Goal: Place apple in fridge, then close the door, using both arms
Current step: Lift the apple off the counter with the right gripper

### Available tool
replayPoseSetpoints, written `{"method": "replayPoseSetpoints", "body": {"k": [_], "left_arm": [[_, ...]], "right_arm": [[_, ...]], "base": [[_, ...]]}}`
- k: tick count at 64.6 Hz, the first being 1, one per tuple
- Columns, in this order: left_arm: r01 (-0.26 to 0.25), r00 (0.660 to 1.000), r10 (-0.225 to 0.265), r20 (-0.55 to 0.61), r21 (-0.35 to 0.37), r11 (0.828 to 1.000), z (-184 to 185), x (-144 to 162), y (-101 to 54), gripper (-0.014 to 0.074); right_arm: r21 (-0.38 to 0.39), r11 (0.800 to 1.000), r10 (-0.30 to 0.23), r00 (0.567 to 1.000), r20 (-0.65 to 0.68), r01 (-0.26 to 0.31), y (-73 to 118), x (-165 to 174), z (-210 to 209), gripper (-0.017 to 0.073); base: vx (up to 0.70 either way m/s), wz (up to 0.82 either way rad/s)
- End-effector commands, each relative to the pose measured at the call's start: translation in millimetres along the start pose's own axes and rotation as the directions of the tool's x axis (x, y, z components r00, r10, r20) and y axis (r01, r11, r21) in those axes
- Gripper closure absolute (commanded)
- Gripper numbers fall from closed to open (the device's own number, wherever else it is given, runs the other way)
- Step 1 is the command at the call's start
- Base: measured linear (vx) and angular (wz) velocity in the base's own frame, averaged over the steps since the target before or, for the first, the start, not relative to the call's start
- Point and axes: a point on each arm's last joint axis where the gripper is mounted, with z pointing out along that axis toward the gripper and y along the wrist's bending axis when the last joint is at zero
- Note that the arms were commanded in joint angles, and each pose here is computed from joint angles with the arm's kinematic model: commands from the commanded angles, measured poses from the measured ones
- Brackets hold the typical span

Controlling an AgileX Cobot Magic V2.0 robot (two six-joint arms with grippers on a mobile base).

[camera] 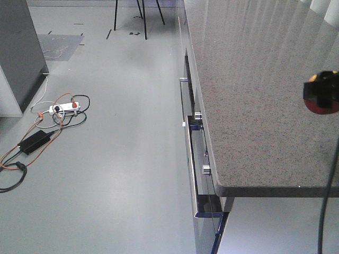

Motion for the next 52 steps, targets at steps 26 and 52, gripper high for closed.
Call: {"method": "replayPoseSetpoints", "body": {"k": [26,52], "left_arm": [[0.002,0.999,-0.003,0.052,0.027,1.000,0.7,0.8,-1.5,0.0598],[0.002,0.999,-0.003,0.052,0.027,1.000,0.7,0.8,-1.5,0.0598]], "right_arm": [[-0.001,1.000,0.008,0.995,0.099,-0.008,6.2,72.7,-62.2,0.0372],[-0.009,1.000,-0.003,0.998,0.062,0.004,9.6,118.3,-85.2,0.0372]], "base": [[0.00,0.00],[0.00,0.00]]}}
